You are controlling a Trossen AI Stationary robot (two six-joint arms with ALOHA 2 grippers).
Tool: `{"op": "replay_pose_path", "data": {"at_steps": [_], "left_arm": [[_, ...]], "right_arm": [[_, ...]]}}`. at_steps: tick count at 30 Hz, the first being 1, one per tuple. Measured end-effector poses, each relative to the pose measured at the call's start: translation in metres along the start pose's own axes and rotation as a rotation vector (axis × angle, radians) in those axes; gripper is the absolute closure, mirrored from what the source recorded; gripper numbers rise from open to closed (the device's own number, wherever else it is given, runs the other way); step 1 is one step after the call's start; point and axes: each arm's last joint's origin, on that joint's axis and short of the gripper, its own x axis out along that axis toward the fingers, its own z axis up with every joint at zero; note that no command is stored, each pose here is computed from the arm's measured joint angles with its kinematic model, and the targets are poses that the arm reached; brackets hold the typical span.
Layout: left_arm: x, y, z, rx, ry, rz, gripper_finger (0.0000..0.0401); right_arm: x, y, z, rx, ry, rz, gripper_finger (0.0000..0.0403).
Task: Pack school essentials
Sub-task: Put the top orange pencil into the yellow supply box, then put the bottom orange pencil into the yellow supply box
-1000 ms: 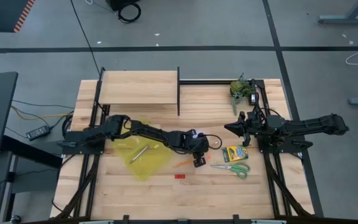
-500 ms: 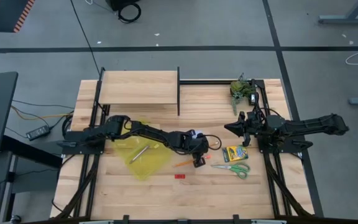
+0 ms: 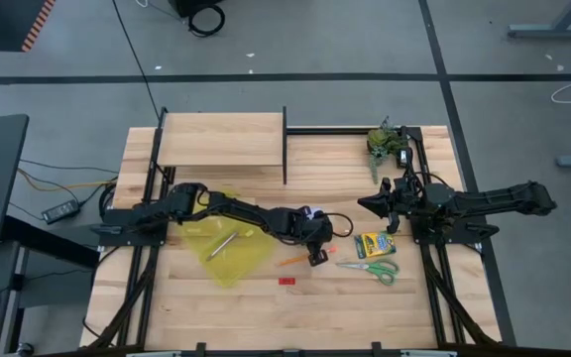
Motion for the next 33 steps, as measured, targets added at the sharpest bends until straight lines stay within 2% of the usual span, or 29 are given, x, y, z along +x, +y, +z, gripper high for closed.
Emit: {"op": "replay_pose_path", "data": {"at_steps": [20, 33], "left_arm": [[-0.016, 0.006, 0.012, 0.022, 0.010, -0.001, 0.0399], [-0.047, 0.006, 0.019, 0.049, 0.026, 0.003, 0.0397]], "right_arm": [[0.000, 0.000, 0.000, 0.000, 0.000, 0.000, 0.0393], [0.000, 0.000, -0.001, -0.001, 0.007, -0.003, 0.0393]]}}
